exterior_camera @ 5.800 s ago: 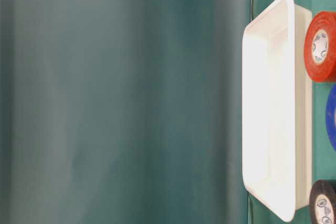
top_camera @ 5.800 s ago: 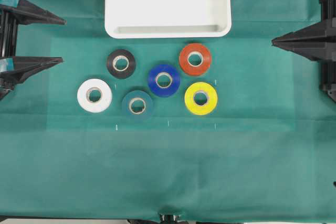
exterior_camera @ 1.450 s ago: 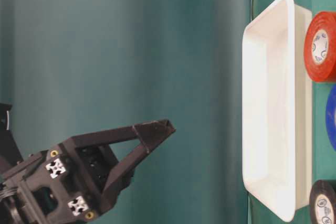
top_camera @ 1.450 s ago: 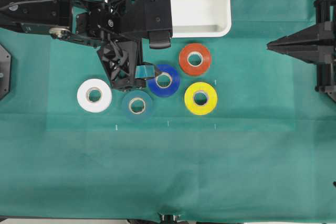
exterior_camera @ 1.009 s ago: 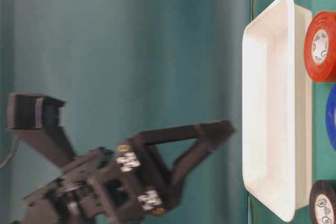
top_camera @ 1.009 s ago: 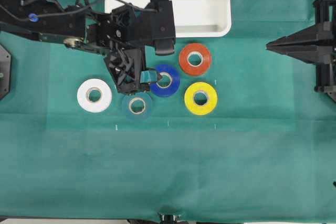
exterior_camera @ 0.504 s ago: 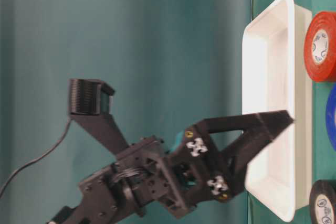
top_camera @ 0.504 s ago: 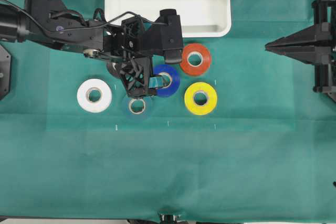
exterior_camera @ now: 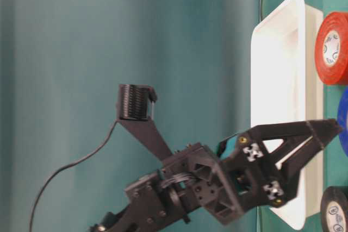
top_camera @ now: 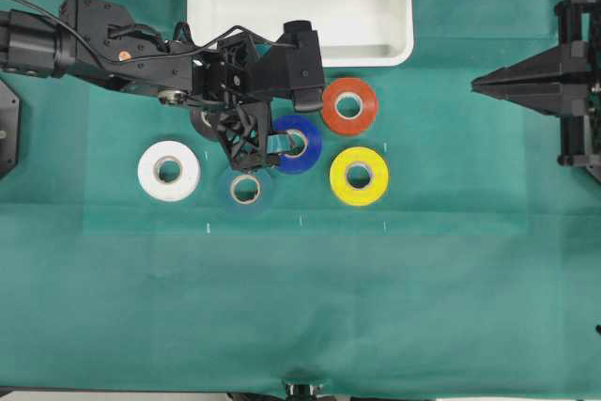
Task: Pick up the tape from a random location and place it into the white case.
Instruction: 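Lower the open left gripper into the blue roll's center hole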
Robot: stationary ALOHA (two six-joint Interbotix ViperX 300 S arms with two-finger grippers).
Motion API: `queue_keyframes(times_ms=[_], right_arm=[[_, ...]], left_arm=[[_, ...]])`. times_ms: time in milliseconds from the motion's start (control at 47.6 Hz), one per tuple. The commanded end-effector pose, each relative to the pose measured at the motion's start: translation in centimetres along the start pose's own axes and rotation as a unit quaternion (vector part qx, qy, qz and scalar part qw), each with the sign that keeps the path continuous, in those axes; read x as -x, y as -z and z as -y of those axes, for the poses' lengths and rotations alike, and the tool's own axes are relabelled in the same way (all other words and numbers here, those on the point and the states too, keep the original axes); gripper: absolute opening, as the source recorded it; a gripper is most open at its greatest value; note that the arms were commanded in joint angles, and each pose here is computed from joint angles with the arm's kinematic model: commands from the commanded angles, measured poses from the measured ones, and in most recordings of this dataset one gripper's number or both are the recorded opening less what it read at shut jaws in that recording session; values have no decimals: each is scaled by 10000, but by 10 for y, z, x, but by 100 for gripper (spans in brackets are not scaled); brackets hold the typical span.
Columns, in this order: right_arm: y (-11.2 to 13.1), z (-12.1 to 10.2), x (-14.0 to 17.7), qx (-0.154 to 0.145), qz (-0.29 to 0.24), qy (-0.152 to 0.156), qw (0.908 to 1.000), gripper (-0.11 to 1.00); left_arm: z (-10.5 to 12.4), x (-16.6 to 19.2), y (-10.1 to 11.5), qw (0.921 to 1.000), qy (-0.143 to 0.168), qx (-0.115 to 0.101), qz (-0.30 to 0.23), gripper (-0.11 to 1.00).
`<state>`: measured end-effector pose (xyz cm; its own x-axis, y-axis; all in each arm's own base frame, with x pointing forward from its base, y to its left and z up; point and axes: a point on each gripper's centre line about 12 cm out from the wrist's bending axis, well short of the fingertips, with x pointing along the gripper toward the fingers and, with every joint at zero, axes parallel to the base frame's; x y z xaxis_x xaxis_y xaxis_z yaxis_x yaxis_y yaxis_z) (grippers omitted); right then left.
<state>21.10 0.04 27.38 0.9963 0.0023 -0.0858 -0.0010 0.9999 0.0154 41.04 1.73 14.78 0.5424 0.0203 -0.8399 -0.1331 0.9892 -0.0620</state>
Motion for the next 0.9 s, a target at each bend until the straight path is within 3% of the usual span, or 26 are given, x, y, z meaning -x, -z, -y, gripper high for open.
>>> queue_keyframes(times_ms=[0,357,883], right_arm=[[-5,-1,-2,-14,76,-15,10000,0],[-4,-1,-3,-13,46,-23,10000,0],[-2,-1,-4,-14,15,-14,10000,0]], left_arm=[[-1,2,-5,9998,4,-2,177,97],[-3,-29,9,9999,-30,0,-136,97],[-3,-31,9,9999,-28,0,-113,97]])
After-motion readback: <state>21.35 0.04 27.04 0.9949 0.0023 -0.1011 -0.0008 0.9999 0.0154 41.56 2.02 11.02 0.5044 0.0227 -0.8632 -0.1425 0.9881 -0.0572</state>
